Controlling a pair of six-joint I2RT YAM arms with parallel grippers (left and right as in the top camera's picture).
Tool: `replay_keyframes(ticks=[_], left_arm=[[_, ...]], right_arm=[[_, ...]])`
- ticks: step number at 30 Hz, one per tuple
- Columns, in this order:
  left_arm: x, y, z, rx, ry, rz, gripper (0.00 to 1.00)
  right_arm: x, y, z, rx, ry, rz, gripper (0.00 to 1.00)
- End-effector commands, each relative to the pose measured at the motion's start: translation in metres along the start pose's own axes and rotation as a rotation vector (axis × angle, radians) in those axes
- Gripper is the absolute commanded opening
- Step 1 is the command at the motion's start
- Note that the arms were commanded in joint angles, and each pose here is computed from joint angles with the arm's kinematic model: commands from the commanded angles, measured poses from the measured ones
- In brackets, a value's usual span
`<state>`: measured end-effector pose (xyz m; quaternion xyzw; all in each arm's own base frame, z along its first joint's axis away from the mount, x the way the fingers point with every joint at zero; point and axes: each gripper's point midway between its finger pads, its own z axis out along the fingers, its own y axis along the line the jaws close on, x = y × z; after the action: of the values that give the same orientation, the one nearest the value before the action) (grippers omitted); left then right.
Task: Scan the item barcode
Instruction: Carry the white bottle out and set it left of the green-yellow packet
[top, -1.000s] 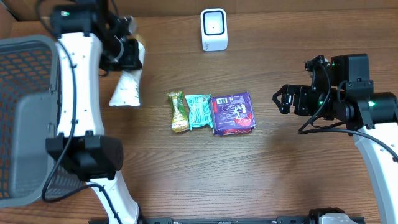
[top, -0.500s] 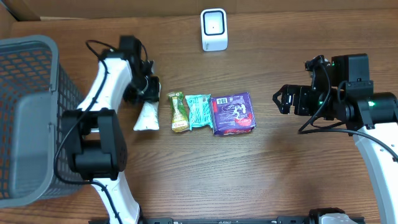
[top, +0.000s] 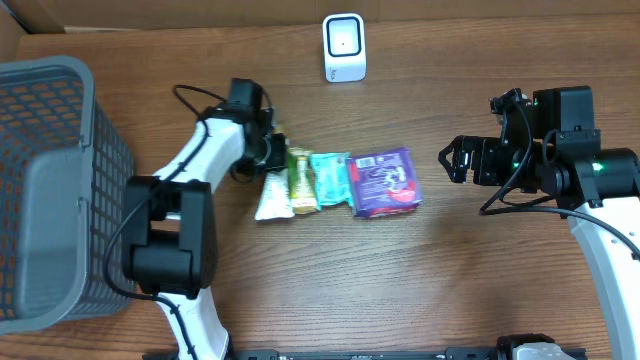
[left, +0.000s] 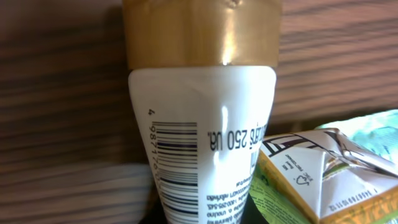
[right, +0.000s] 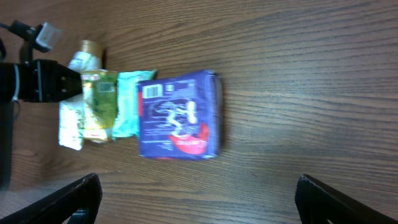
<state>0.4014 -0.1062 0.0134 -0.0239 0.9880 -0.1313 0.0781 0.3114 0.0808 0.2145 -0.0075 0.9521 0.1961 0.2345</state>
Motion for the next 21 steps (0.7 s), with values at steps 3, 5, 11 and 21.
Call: replay_keyframes(ticks=[3,5,11,21], left_arm=[[0.030,-0.051,0.017,0.108,0.086,0.042,0.04],[0.031,-0.058,0.016,0.111,0.086,0.059,0.04],[0.022,-0.056,0.010,0.110,0.068,0.049,0.42],[-0.024,-0.018,-0.072,-0.020,0.042,0.014,1.00]], right_arm=[[-0.003,0.001,-0.001,0.000,-0.010,-0.014,1.00],[-0.003,0.001,-0.001,0.000,-0.010,-0.014,1.00],[-0.003,0.001,-0.001,0.000,-0.010,-0.014,1.00],[-0.003,0.001,-0.001,0.000,-0.010,-0.014,1.00]])
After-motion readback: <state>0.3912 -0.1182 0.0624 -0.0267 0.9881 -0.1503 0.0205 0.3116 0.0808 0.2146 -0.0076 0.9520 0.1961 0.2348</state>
